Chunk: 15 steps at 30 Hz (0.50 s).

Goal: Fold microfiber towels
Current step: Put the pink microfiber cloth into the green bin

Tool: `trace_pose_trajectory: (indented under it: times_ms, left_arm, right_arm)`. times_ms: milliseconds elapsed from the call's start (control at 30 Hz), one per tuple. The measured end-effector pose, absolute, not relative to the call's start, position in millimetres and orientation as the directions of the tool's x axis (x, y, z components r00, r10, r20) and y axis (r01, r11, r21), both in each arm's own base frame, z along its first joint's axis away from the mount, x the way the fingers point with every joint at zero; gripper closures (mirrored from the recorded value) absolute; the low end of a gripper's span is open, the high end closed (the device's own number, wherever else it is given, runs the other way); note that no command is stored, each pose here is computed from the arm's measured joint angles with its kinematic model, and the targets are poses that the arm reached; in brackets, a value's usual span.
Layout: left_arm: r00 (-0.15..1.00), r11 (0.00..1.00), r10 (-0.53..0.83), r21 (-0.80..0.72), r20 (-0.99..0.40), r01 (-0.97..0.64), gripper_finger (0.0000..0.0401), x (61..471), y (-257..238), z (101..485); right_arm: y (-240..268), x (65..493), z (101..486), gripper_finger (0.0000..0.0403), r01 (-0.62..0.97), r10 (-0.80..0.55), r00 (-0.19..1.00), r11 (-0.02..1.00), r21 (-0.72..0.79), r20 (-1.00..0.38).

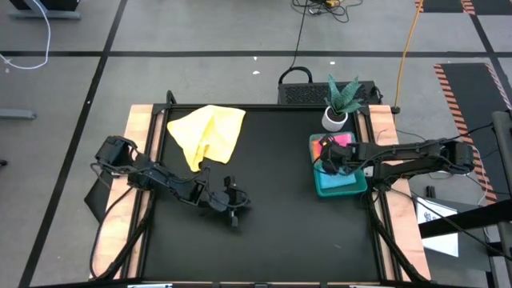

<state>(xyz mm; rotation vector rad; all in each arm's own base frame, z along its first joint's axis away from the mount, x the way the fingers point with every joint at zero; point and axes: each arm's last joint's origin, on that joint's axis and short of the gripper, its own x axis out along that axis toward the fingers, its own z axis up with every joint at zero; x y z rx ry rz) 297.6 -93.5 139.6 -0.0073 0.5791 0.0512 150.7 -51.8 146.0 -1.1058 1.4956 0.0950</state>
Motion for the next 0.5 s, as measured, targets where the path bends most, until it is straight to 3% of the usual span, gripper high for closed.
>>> trace_pose_trajectory:
  times_ms: [100,267,500]
  left_arm:
    - [0.835,0.998,0.051,0.007,-0.547,-0.057,0.038,298.2,-91.8,139.6]
    - [0.835,0.997,0.065,0.002,-0.547,-0.077,0.038,299.6,-87.0,139.6]
    - [0.833,0.995,0.067,-0.02,-0.549,-0.093,0.038,300.5,-83.9,139.5]
  right_arm:
    - [-51.0,153.6,148.1,0.0362,-0.697,-0.639,0.17,0.46,-0.55,-0.75]
    - [-50.3,167.4,155.2,0.0358,-0.652,-0.675,0.289,0.379,-0.656,-0.678]
    - [-51.5,166.0,154.1,0.0321,-0.623,-0.66,0.282,0.425,-0.656,-0.696]
